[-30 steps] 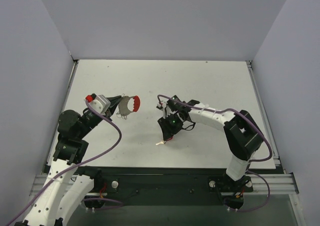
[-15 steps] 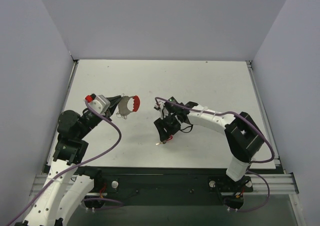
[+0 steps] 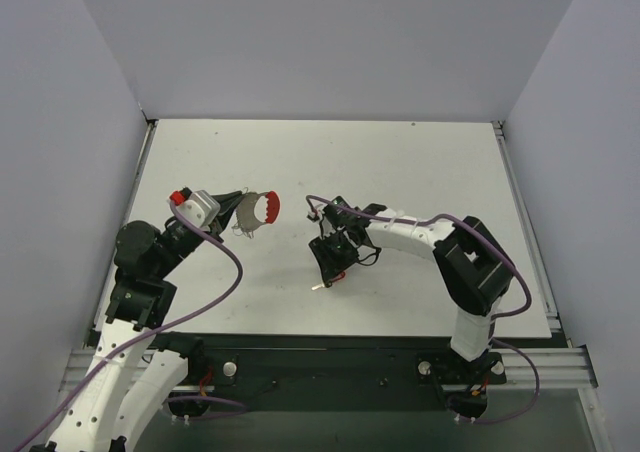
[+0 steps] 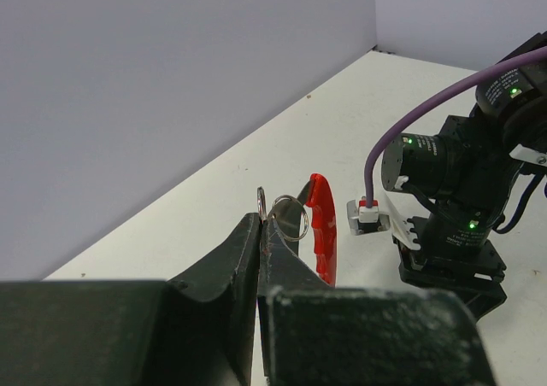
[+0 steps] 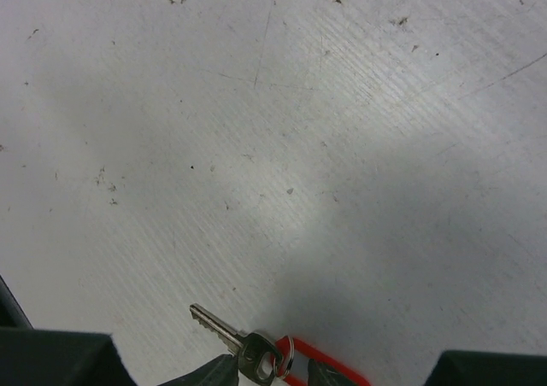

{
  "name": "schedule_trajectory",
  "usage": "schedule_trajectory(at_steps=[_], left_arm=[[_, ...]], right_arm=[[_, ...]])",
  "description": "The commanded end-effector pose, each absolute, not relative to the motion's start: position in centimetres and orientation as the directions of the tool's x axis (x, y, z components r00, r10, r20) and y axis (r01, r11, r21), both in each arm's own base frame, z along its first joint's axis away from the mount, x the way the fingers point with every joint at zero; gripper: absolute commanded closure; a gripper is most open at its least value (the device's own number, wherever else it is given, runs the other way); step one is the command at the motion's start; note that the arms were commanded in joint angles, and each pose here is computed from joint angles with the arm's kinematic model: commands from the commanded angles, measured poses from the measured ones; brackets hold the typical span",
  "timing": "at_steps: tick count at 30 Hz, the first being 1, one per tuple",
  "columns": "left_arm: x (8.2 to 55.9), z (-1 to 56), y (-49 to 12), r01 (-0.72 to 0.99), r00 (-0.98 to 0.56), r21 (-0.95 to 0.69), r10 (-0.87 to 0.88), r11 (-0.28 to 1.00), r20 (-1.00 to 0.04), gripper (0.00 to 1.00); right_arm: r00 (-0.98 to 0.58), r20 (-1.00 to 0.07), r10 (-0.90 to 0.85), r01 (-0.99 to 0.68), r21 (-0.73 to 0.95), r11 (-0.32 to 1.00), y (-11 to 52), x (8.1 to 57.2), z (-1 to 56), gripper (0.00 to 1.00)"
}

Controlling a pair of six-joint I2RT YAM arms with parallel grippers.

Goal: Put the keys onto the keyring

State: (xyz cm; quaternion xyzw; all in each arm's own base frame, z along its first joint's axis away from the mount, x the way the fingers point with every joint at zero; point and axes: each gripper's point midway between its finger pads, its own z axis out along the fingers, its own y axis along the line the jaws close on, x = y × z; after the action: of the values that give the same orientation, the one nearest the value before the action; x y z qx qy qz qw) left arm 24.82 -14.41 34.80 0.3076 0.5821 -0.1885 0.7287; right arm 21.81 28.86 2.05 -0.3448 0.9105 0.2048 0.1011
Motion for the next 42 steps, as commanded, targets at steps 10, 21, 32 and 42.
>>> schedule_trajectory(at_steps=[10, 21, 32, 42], left_arm=[[24.6, 36.3, -13.9, 0.603, 0.3, 0.25, 0.076, 0.758, -0.951, 1.0], [24.7, 36.5, -13.7, 0.595, 0.302, 0.251, 0.077, 0.763, -0.95, 1.0], [24.5, 36.6, -14.2, 0.62, 0.304, 0.252, 0.069, 0.743, -0.95, 1.0], [22.2, 36.5, -17.2, 0.762, 0.341, 0.301, 0.04, 0.573, -0.939, 1.0]], right_arm=[[-0.751, -0.312, -0.582, -0.658, 0.28, 0.699, 29.6, 22.4, 1.9, 0.82], [-0.73, -0.351, -0.586, -0.676, 0.248, 0.694, 29.4, 23.1, 2.8, 1.0], [-0.541, -0.636, -0.55, -0.811, 0.223, 0.54, 29.7, 23.3, 11.1, 1.0], [-0.266, -0.871, -0.413, -0.958, 0.193, 0.21, 29.5, 19.0, 21.6, 1.0]])
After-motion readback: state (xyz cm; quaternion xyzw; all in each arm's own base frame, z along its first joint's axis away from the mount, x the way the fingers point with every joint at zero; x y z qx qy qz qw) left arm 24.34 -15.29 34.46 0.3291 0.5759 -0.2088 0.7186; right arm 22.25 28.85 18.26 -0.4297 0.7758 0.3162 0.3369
